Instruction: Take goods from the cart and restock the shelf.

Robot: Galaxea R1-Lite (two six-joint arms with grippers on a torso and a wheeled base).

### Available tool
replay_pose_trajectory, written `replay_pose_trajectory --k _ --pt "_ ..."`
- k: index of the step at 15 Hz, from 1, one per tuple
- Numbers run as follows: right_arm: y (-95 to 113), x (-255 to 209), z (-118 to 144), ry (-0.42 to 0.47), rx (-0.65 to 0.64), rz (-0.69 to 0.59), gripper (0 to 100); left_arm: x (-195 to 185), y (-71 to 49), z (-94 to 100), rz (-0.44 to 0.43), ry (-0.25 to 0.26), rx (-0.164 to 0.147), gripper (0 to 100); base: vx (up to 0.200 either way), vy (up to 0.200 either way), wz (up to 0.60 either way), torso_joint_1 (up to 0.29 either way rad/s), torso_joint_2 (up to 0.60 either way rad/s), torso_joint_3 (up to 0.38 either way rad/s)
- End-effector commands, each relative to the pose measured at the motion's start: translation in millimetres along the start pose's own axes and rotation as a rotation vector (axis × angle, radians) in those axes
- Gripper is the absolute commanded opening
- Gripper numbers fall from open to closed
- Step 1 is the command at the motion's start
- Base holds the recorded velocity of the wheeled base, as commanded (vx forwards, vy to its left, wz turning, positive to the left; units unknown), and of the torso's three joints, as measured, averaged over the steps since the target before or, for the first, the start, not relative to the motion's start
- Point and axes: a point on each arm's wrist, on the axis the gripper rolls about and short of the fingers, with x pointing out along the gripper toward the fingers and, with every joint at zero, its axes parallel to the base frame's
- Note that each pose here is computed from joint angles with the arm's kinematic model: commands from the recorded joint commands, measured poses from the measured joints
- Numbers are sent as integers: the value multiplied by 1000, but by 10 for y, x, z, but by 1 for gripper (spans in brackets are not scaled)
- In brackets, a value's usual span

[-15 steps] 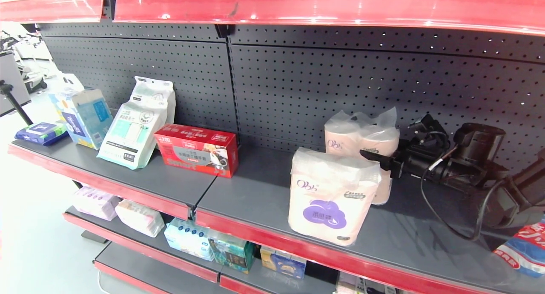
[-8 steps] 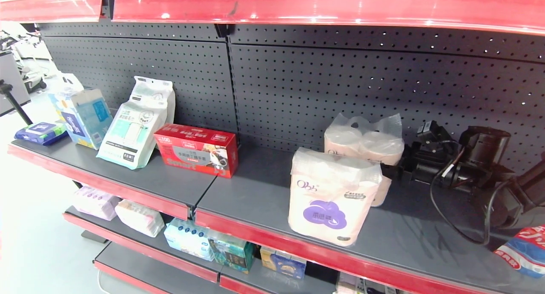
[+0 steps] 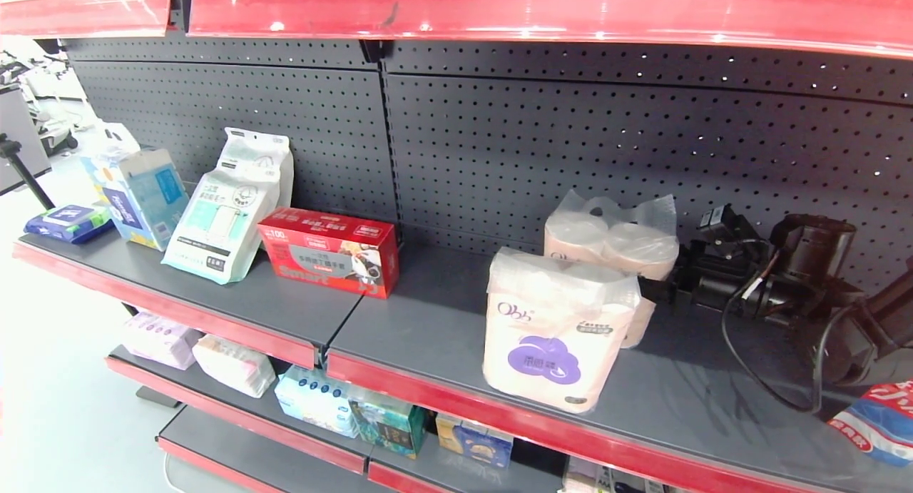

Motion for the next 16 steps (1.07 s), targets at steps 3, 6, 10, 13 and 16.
replay_pose_trajectory --k 3,6,10,13,16 --pt "96 177 25 -13 14 58 0 1 0 1 0 1 0 100 0 0 0 0 0 0" --pt "94 172 -8 -3 18 50 0 1 0 1 0 1 0 100 0 0 0 0 0 0" --pt "57 112 -25 23 29 -22 0 1 0 1 0 1 0 100 0 0 0 0 0 0" --pt "4 6 -30 54 42 -65 0 1 0 1 0 1 0 100 0 0 0 0 0 0" --pt "-34 -47 -21 53 36 -82 0 1 0 1 0 1 0 100 0 0 0 0 0 0"
